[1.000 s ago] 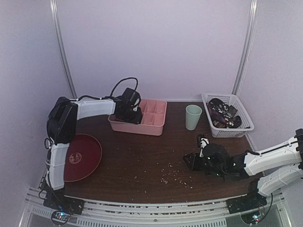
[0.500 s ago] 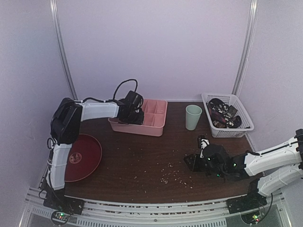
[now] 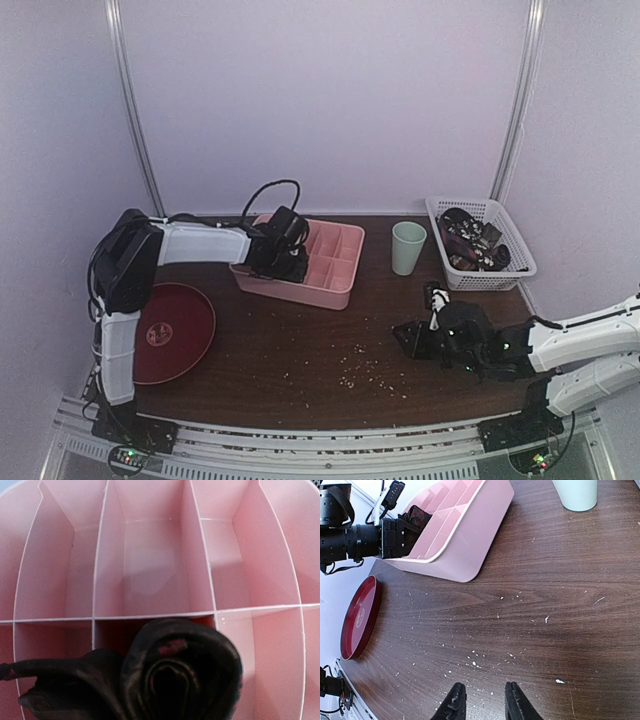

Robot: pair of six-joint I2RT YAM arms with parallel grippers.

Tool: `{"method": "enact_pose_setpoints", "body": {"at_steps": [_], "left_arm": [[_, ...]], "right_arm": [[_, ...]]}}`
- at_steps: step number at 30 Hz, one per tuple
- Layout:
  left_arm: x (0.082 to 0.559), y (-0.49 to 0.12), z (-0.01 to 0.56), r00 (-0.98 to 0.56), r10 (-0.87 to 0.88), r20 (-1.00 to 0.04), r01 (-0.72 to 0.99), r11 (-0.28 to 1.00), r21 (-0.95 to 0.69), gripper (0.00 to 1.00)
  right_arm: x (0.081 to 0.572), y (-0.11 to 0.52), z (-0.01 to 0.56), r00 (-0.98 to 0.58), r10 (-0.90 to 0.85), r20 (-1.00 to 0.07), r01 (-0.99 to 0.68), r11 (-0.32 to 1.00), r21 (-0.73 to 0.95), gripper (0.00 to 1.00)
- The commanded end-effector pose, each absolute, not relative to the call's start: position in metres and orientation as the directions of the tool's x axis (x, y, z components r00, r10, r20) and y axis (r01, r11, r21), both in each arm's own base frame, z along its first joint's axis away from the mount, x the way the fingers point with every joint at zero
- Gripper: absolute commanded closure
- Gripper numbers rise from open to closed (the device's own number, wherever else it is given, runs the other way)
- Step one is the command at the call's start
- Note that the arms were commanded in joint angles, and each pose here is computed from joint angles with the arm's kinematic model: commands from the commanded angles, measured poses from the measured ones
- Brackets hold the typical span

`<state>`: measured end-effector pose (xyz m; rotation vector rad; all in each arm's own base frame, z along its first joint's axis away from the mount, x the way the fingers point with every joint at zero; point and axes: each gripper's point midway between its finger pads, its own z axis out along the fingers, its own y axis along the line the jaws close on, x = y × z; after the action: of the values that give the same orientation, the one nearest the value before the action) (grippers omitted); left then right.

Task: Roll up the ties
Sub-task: Place the tie in the storage box.

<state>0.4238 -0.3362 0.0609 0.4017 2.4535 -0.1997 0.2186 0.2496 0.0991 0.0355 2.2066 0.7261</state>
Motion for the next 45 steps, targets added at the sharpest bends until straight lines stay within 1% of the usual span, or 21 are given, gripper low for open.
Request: {"method": "enact_pose_setpoints", "body": {"at_steps": [1,6,10,12,15,19,22,27,33,38,43,45], "left_arm": [[0.376,-0.317,-0.010,-0.845,0.376,-0.380,0.395,0.918,0.030,0.78],[0.375,-0.324,-0.015,-0.852,0.386,-0.355,0.408,0.913,0.012,0.72],[0.374,-0.324,-0.005,-0.850,0.385,-0.359,0.408,0.913,0.015,0.69],[0.371,-0.326,-0.001,-0.852,0.388,-0.353,0.412,0.911,0.008,0.66],[0.366,-0.328,0.002,-0.857,0.385,-0.342,0.415,0.910,-0.015,0.64],[0.361,-0.326,0.003,-0.863,0.388,-0.322,0.415,0.910,-0.016,0.56],[0.363,-0.324,0.006,-0.863,0.386,-0.327,0.409,0.913,-0.002,0.54],[0.368,-0.334,0.017,-0.860,0.374,-0.348,0.409,0.912,-0.030,0.51],[0.372,-0.340,0.029,-0.853,0.373,-0.365,0.414,0.910,-0.038,0.45],[0.372,-0.341,0.030,-0.852,0.374,-0.365,0.418,0.908,-0.045,0.44],[0.373,-0.343,0.031,-0.847,0.381,-0.370,0.426,0.903,-0.046,0.52],[0.375,-0.342,0.032,-0.846,0.379,-0.374,0.423,0.905,-0.040,0.52]], "right_arm": [[0.220,0.241,0.100,-0.671,0.274,-0.689,-0.173,0.846,0.505,0.71],[0.221,0.240,0.102,-0.666,0.276,-0.693,-0.172,0.847,0.503,0.71],[0.221,0.241,0.102,-0.668,0.274,-0.692,-0.176,0.846,0.504,0.71],[0.221,0.240,0.101,-0.666,0.272,-0.694,-0.175,0.848,0.501,0.71],[0.220,0.237,0.099,-0.664,0.271,-0.697,-0.171,0.852,0.495,0.71],[0.219,0.231,0.094,-0.661,0.276,-0.698,-0.157,0.858,0.488,0.71],[0.218,0.229,0.095,-0.657,0.280,-0.700,-0.159,0.856,0.491,0.71],[0.217,0.226,0.099,-0.650,0.282,-0.705,-0.162,0.856,0.491,0.71],[0.217,0.221,0.106,-0.636,0.293,-0.714,-0.164,0.853,0.496,0.71],[0.217,0.219,0.105,-0.633,0.291,-0.717,-0.162,0.856,0.490,0.71],[0.217,0.220,0.103,-0.636,0.285,-0.717,-0.161,0.860,0.484,0.71],[0.218,0.221,0.105,-0.635,0.286,-0.717,-0.163,0.859,0.486,0.71]]}}
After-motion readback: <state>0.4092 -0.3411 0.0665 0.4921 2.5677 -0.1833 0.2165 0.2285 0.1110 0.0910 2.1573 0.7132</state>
